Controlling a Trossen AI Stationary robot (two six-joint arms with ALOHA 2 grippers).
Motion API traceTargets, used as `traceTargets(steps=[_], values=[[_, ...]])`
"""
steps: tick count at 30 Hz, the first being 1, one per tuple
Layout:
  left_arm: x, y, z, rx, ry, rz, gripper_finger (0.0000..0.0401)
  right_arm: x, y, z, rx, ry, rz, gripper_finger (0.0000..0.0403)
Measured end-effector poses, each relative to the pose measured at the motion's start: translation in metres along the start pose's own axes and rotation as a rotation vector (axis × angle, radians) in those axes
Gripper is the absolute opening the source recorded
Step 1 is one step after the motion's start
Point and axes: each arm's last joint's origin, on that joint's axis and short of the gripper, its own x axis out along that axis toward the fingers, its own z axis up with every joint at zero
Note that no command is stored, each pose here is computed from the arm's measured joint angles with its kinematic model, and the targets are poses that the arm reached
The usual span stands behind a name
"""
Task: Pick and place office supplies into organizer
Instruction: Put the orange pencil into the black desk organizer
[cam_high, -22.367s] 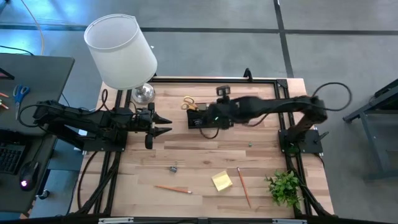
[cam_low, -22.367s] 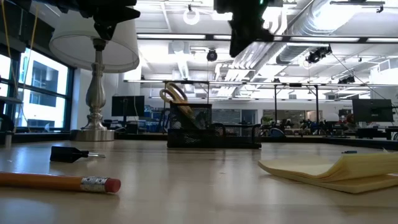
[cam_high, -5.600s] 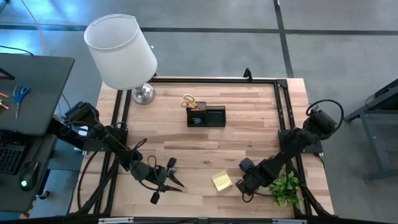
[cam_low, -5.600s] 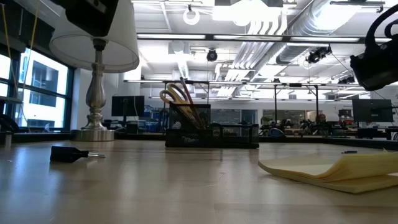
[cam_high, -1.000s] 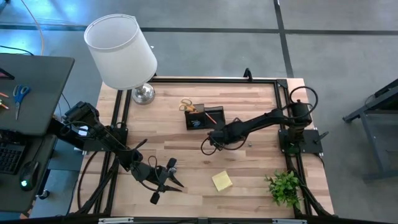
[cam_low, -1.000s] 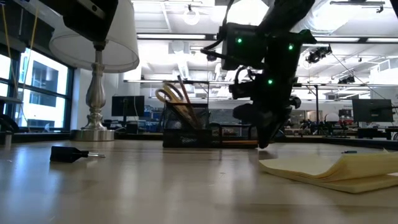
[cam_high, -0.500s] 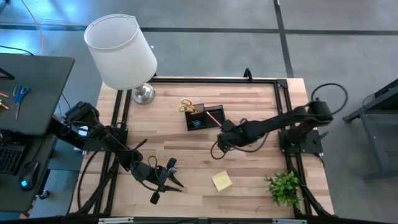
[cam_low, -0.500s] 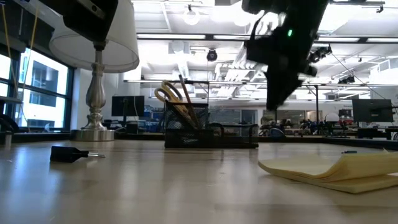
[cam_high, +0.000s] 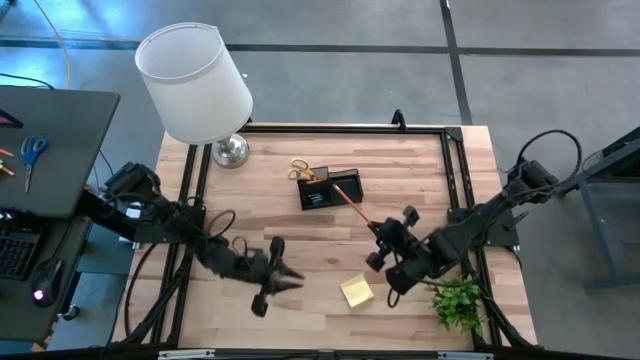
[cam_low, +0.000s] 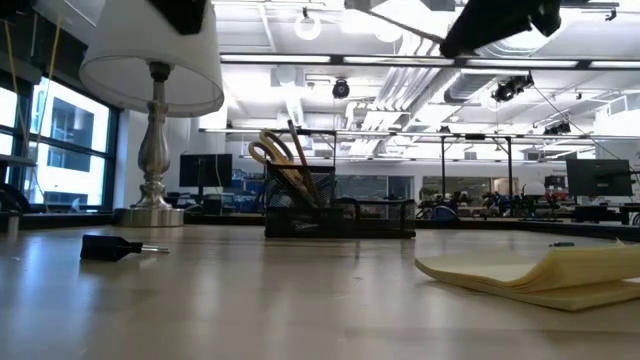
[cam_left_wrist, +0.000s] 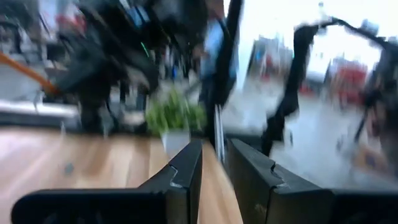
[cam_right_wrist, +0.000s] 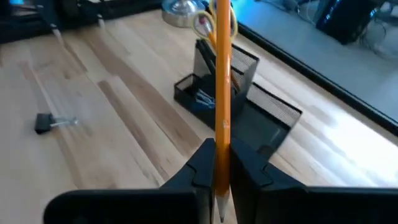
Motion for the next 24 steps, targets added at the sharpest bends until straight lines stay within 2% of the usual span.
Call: traceTargets(steps=[5, 11, 14, 17, 24], values=[[0.014, 0.039, 0.022, -0.073, -0.165, 0.02, 0.0069, -0.004, 0.006, 0.001, -0.055, -0.058, 0.016, 0.0012], [0.026, 0.088, 0.031, -0.03, -0.173, 0.097, 0.0069, -0.006, 0.015, 0.01, -0.178, -0.157, 0.026, 0.0016], [0.027, 0.101, 0.035, -0.019, -0.19, 0.091, 0.0076, -0.004, 0.02, 0.018, -0.212, -0.181, 0.054, 0.0016], [0.027, 0.105, 0.039, -0.024, -0.229, 0.067, 0.0104, -0.001, 0.023, 0.024, -0.218, -0.192, 0.095, 0.0013], [0.026, 0.101, 0.043, -0.041, -0.278, 0.05, 0.0204, 0.01, 0.024, 0.038, -0.2, -0.205, 0.147, 0.0015]])
